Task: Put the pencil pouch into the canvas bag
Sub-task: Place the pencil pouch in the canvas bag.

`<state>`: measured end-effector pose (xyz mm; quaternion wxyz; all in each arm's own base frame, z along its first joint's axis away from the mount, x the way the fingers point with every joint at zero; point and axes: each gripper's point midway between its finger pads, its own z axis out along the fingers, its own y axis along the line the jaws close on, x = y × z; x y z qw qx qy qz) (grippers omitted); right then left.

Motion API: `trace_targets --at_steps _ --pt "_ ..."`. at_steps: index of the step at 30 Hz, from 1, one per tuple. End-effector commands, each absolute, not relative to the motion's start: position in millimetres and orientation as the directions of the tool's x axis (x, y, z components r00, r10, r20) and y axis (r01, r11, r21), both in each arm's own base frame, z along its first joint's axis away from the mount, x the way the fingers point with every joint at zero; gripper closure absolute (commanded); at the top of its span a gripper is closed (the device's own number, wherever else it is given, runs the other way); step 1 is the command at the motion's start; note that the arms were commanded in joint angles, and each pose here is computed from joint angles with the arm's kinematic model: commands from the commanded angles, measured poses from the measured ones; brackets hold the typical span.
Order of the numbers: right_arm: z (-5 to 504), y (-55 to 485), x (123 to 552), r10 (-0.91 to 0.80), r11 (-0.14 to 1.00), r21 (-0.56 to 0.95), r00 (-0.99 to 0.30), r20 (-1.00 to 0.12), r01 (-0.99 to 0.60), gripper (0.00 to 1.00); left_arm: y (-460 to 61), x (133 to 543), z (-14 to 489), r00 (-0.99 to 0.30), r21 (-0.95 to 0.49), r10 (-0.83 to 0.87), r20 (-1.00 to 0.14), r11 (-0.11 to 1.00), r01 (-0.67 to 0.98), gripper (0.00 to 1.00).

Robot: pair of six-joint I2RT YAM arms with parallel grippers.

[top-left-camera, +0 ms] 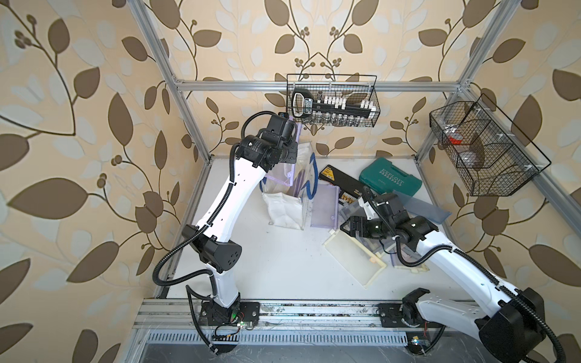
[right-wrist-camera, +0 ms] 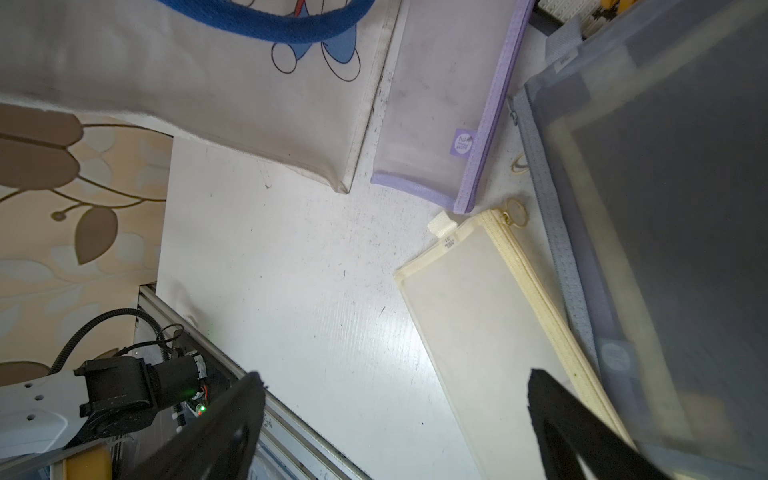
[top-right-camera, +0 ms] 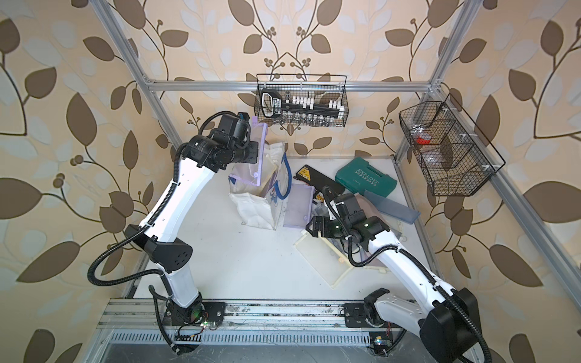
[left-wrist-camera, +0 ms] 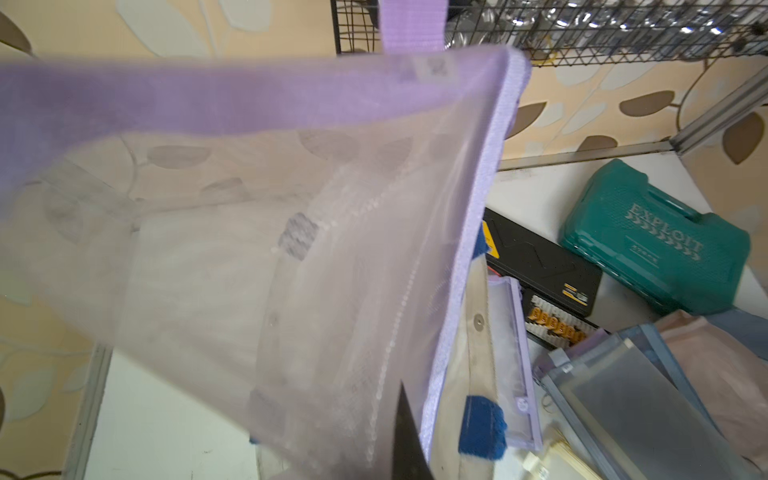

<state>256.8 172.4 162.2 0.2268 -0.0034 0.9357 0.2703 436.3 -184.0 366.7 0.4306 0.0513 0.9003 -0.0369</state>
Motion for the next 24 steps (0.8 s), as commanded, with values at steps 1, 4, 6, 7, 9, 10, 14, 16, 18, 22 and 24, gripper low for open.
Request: trace_targets --at_steps 1,4,6,7,9,10,14,16,18,22,24 --pt "153.8 163.6 249.4 0.117 0.872 0.478 -0.906 -0.406 -0.102 0.03 -185.6 451.8 352.4 -0.609 0.046 0.111 -0.786 0.991 0.122 1.0" --pt "153.4 161.9 248.4 0.122 0.875 0.475 -0.904 -0.41 -0.097 0.03 -190.3 453.7 327.0 -0.645 0.042 0.118 -0.755 0.99 0.132 1.0" --pt "152.0 160.9 247.7 0.127 0.876 0.474 -0.904 -0.408 -0.092 0.03 -193.3 454.0 313.4 -0.66 0.036 0.121 -0.741 0.989 0.141 1.0" --pt "151.4 160.3 247.4 0.129 0.876 0.474 -0.904 -0.408 -0.089 0.03 -194.3 454.7 305.1 -0.671 0.035 0.124 -0.731 0.989 0.144 1.0" --pt "149.3 159.7 246.4 0.128 0.878 0.471 -0.905 -0.405 -0.087 0.03 -195.7 455.6 283.2 -0.701 0.049 0.139 -0.7 0.988 0.146 1.0" --pt "148.7 159.7 246.3 0.128 0.878 0.471 -0.905 -0.405 -0.087 0.03 -197.0 457.0 272.9 -0.715 0.052 0.145 -0.684 0.987 0.151 1.0" --pt "146.1 157.2 246.1 0.128 0.884 0.46 -0.906 -0.403 -0.08 0.03 -200.3 459.7 248.8 -0.753 0.067 0.163 -0.638 0.985 0.156 0.99" --pt "143.6 155.2 244.8 0.125 0.89 0.45 -0.91 -0.396 -0.074 0.03 -200.8 460.1 251.6 -0.753 0.064 0.16 -0.638 0.986 0.155 0.81" --pt "141.9 153.4 243.7 0.125 0.894 0.443 -0.911 -0.392 -0.068 0.03 -200.3 459.4 255.9 -0.746 0.065 0.163 -0.646 0.985 0.159 0.64" --pt "139.1 150.9 241.9 0.119 0.901 0.429 -0.914 -0.387 -0.064 0.03 -196.5 457.9 283.5 -0.718 0.064 0.155 -0.678 0.986 0.152 0.36" --pt "136.4 149.0 241.6 0.117 0.906 0.418 -0.917 -0.382 -0.059 0.03 -193.2 451.9 293.7 -0.714 0.059 0.147 -0.685 0.987 0.148 0.29"
